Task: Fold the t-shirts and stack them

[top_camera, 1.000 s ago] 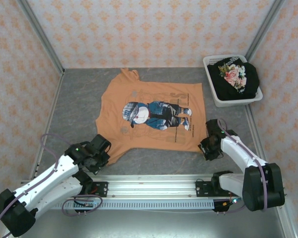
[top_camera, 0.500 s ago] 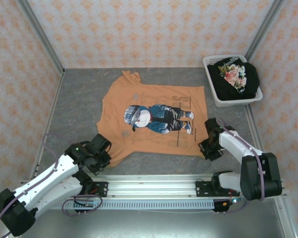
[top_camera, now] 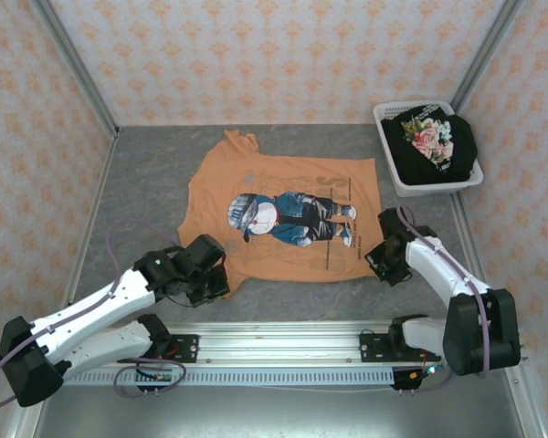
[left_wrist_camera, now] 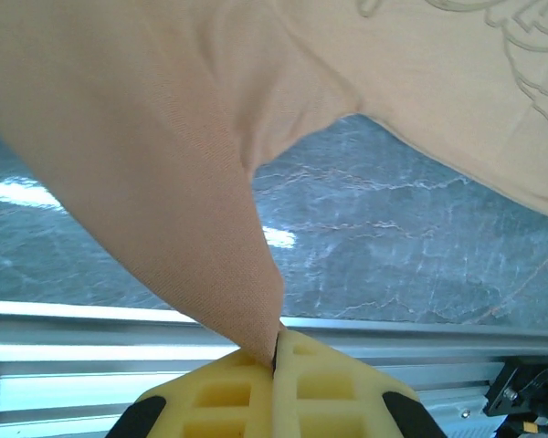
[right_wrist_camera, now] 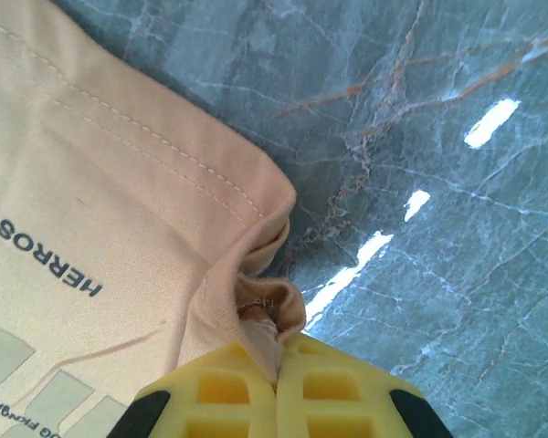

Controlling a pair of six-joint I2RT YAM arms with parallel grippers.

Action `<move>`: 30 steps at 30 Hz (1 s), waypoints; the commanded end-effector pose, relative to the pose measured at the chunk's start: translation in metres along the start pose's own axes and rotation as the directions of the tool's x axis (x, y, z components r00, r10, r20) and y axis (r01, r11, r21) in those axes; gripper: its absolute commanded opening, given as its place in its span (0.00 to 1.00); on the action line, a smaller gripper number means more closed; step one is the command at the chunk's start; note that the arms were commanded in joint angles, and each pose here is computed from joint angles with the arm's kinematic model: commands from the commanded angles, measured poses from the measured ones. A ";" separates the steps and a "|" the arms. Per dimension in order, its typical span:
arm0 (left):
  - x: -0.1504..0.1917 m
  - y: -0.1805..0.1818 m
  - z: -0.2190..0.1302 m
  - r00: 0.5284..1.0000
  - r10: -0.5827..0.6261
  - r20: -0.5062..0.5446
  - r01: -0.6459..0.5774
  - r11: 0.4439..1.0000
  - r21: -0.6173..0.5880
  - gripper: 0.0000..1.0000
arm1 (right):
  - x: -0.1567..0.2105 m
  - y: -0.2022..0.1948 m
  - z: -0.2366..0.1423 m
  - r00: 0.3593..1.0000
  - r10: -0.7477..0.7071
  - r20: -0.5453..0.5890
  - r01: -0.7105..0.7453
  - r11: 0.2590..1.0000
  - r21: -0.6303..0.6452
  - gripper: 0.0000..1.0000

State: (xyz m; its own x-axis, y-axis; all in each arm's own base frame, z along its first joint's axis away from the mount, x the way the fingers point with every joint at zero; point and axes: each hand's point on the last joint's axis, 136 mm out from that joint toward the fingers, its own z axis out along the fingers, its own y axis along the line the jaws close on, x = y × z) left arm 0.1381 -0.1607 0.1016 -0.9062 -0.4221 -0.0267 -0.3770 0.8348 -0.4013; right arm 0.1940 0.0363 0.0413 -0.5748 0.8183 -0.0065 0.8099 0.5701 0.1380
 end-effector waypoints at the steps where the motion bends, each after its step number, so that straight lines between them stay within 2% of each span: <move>1: -0.016 -0.020 -0.014 0.996 0.046 0.083 -0.049 0.998 0.030 0.00 | -0.010 -0.002 -0.017 0.997 -0.059 0.052 0.058 0.998 0.032 0.00; 6: -0.046 -0.028 -0.031 0.975 0.076 0.208 -0.065 0.996 -0.058 0.00 | -0.016 0.010 -0.037 0.992 -0.086 0.089 0.087 0.996 -0.011 0.00; 15: -0.125 -0.066 -0.052 0.939 0.054 0.341 -0.031 0.997 -0.072 0.00 | -0.031 0.033 -0.038 0.993 -0.063 0.101 0.066 0.998 -0.022 0.00; 24: -0.198 -0.082 -0.057 0.922 0.091 0.377 -0.042 0.990 -0.135 0.00 | -0.057 0.059 -0.032 0.993 -0.005 0.117 0.007 1.000 -0.013 0.00; 30: -0.231 -0.095 -0.051 0.918 0.129 0.374 -0.074 0.985 -0.158 0.00 | -0.069 0.074 -0.033 0.991 0.019 0.135 -0.016 1.000 -0.024 0.00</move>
State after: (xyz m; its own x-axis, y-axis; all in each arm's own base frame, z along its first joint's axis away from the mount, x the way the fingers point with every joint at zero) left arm 0.3585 -0.1270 0.1824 -0.8005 -0.4710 -0.3706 -0.3883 0.8787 -0.2778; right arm 0.2760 0.0276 0.0757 -0.5731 0.8149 -0.0865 0.8005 0.5793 0.1535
